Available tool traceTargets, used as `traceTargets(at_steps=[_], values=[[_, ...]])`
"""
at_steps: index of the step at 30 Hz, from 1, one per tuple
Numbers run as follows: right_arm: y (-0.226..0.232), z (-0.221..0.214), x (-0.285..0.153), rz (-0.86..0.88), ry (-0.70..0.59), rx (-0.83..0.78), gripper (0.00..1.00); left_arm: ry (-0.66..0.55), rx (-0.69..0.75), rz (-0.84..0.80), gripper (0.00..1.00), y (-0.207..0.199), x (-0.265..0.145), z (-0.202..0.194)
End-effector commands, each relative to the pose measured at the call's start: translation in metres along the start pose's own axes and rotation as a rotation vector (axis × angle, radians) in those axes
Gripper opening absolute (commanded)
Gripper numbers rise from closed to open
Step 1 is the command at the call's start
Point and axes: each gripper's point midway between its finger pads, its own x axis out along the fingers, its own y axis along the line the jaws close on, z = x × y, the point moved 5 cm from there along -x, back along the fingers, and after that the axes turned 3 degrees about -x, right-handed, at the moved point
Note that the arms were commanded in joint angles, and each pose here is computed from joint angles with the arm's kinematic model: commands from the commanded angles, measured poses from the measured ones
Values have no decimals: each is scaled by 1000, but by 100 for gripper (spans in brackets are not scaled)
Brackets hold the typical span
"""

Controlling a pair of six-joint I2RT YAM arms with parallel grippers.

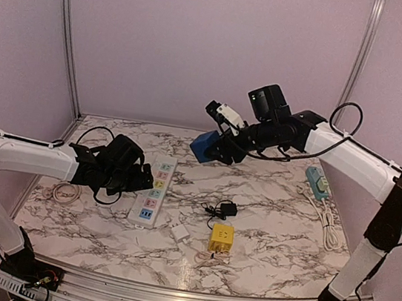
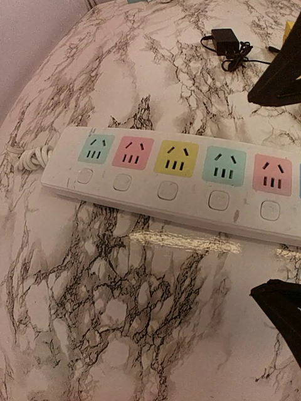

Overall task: Insert the plug
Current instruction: Move the socket to the center of the board.

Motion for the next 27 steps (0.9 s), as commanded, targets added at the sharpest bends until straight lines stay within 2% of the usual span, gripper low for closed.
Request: traceTargets(at_steps=[1, 12, 27], values=[[-3, 4, 1, 61, 63, 84, 0, 18, 68, 53, 99, 0, 9, -4], [-13, 1, 17, 61, 86, 132, 0, 54, 123, 106, 99, -8, 35, -9], [-15, -3, 17, 48, 108, 159, 0, 138, 215, 177, 99, -13, 78, -29]])
